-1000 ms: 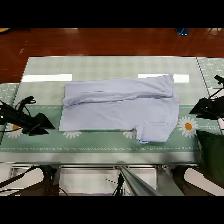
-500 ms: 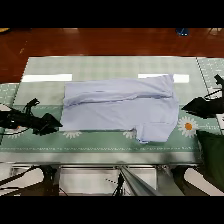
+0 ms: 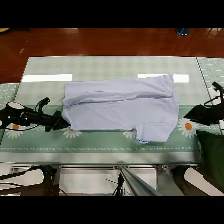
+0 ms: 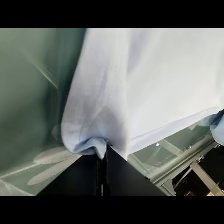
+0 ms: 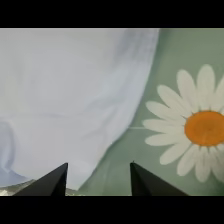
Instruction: Fold the shirts.
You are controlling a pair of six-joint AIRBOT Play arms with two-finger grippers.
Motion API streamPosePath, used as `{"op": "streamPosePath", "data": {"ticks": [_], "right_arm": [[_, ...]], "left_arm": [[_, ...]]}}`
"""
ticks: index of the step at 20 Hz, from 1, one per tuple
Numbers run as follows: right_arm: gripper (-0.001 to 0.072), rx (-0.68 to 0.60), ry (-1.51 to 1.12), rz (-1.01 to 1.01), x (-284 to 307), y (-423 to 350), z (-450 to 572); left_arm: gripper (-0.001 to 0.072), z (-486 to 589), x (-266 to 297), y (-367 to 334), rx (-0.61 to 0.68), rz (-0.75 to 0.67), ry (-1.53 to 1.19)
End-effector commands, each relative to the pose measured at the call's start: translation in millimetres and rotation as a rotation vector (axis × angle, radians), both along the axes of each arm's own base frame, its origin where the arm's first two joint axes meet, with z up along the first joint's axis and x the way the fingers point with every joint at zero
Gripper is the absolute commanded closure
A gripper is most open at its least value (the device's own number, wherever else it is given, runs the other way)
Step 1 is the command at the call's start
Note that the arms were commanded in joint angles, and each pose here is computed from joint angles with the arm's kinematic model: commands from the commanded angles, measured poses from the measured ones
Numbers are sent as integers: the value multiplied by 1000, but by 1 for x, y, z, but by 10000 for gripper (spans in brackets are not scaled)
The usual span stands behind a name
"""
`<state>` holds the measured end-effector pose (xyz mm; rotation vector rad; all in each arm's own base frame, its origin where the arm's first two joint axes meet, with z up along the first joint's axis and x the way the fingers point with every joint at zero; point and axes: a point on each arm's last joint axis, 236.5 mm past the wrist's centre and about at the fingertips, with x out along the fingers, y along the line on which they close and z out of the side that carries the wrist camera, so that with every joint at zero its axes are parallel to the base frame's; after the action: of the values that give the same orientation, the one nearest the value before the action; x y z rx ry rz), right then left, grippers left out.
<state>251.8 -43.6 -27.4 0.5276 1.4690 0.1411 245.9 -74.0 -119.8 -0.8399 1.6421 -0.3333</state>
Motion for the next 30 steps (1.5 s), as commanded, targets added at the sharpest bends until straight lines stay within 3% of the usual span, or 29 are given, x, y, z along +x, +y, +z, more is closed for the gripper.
{"op": "streamPosePath", "data": {"ticks": [1,5,10,11,15,16,18,24,30], "right_arm": [[230,-1,127,-15,-36,1,-27],[232,77,77,-84,-30,27,-53],[234,19,4,-97,-9,51,-79],[281,3,-10,-110,-3,54,-82],[647,-32,-39,-169,13,53,-82],[686,-30,-46,-175,16,50,-78],[686,-10,-101,-164,36,49,-51],[687,-26,-678,-253,172,37,126],[687,-64,-760,-279,254,49,106]], "left_arm": [[688,4,-5,0,-28,-31,-5],[688,5,-7,-1,-35,-33,-1],[688,8,-11,-4,-54,-45,13],[688,8,-11,-4,-54,-44,13],[688,25,19,6,-44,-44,-63],[688,36,31,9,-46,-48,-95],[688,66,60,13,-66,-59,-179],[688,172,174,22,-54,51,-575],[688,185,224,9,48,103,-730]]}}
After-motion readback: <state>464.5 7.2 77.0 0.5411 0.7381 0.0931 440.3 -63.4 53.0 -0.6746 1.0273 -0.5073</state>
